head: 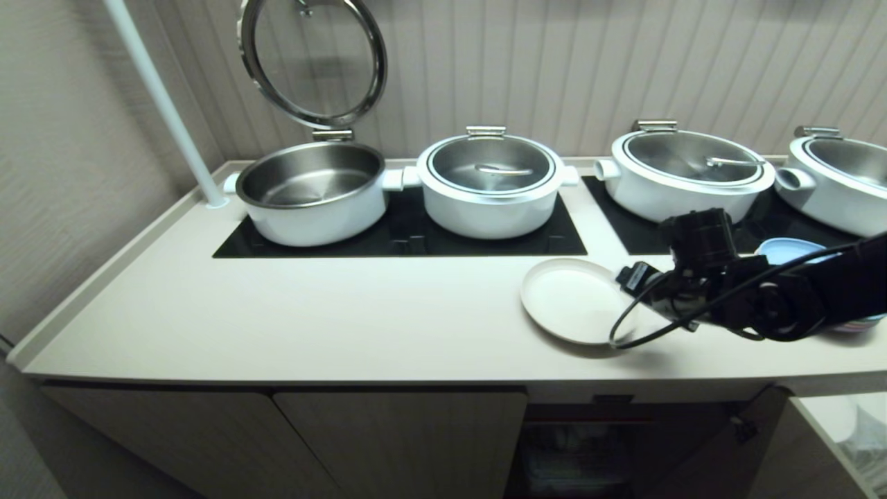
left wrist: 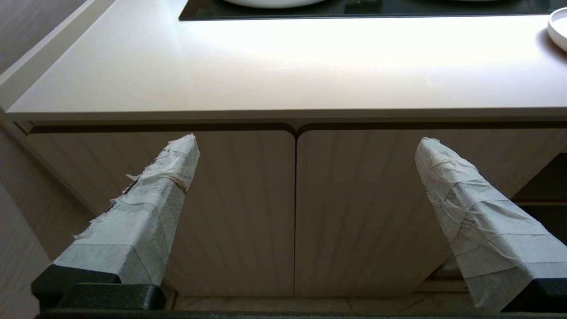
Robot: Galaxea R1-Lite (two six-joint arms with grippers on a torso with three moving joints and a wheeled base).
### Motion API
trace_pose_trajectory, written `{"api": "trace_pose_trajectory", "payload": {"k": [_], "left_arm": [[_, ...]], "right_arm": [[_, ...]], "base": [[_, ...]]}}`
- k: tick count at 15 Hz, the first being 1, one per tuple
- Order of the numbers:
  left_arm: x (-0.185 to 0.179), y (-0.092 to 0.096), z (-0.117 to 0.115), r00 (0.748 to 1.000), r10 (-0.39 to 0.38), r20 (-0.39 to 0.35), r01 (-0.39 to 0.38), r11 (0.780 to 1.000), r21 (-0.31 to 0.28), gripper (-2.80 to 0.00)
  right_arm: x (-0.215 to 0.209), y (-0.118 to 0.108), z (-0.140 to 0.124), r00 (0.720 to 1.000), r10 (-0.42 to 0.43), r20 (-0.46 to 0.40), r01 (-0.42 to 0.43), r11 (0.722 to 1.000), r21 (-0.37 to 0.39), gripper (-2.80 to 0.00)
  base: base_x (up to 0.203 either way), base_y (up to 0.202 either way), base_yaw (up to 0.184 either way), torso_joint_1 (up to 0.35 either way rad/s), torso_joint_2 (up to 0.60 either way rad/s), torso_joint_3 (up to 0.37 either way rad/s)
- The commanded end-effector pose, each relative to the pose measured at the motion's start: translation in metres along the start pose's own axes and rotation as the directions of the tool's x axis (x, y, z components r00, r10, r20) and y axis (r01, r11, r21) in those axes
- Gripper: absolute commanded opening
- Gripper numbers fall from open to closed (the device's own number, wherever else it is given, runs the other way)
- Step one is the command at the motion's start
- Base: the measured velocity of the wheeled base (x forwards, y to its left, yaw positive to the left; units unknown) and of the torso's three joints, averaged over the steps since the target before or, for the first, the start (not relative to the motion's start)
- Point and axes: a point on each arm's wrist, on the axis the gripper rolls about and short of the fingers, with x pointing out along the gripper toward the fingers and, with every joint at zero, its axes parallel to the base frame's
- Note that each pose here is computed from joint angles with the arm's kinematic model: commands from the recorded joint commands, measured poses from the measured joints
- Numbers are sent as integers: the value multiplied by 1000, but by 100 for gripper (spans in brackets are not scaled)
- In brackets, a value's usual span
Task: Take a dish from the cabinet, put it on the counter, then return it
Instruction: Place it on the table
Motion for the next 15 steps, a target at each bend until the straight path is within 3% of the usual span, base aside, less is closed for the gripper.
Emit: {"api": "trace_pose_trajectory", "payload": {"k": [1, 8, 9, 12, 15], "left_arm": [[0, 0, 0, 1000, 0, 0, 0, 1000, 0, 0], [0, 0, 0, 1000, 0, 0, 0, 1000, 0, 0], [0, 0, 0, 1000, 1, 0, -1, 1000, 0, 0], [0, 0, 0, 1000, -1, 0, 1, 1000, 0, 0], [0, 0, 0, 1000, -1, 0, 1, 1000, 0, 0]], "right_arm": [[-5, 1, 4, 1000, 13, 23, -12, 1000, -20, 0], [-22, -5, 4, 989, 62, 138, -30, 975, -220, 0], [-24, -7, 3, 985, 77, 158, -36, 968, -249, -280], [-29, -10, 1, 976, 105, 192, -43, 952, -302, -280], [-36, -10, 4, 971, 116, 207, -49, 952, -301, -280]], "base": [[0, 0, 0, 0, 0, 0], [0, 0, 0, 0, 0, 0], [0, 0, 0, 0, 0, 0], [0, 0, 0, 0, 0, 0], [0, 0, 0, 0, 0, 0]]}}
